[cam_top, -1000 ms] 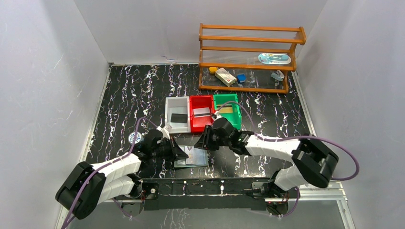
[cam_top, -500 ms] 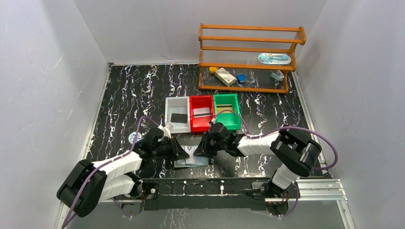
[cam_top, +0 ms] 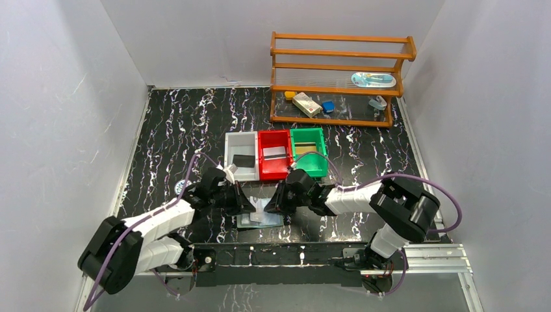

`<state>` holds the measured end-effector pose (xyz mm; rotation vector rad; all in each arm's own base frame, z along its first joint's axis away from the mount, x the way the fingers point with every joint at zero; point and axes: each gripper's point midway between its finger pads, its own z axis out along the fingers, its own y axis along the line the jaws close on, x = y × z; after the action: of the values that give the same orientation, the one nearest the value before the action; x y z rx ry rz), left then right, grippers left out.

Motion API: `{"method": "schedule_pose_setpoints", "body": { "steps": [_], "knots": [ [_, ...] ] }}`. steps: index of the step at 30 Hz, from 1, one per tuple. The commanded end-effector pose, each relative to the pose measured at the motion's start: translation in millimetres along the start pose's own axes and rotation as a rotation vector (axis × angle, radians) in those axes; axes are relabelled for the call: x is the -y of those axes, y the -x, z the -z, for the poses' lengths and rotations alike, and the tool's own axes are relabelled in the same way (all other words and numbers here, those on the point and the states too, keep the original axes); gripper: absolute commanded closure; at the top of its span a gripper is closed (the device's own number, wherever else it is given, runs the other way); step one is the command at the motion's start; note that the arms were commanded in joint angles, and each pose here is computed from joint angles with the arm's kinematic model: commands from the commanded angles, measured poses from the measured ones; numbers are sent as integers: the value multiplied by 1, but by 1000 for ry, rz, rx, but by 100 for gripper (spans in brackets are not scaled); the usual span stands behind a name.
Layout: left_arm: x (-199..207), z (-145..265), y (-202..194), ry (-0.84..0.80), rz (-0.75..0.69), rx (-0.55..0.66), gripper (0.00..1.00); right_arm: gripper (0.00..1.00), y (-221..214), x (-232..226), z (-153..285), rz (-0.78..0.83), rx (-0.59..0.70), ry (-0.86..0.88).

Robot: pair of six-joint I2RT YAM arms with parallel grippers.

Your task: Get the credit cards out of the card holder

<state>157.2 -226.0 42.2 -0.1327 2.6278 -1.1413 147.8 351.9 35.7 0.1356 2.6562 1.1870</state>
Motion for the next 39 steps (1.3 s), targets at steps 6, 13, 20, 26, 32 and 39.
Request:
{"method": "schedule_pose_setpoints", "body": {
  "steps": [6,13,20,26,32,39],
  "knots": [
    [3,38,24,111,-104,144,100,64,13,-6,15,119,60,7],
    [38,49,35,-7,-168,174,100,48,33,-57,42,196,143,162],
    [76,58,40,-162,-257,180,100,24,51,-63,72,195,284,219],
    [98,63,35,-376,-181,59,100,25,55,-66,99,184,313,374],
    [121,74,40,-569,-138,37,100,33,52,-80,110,203,253,487],
    [126,77,37,-595,-145,15,100,42,48,-102,116,231,224,611]
  ]
}}
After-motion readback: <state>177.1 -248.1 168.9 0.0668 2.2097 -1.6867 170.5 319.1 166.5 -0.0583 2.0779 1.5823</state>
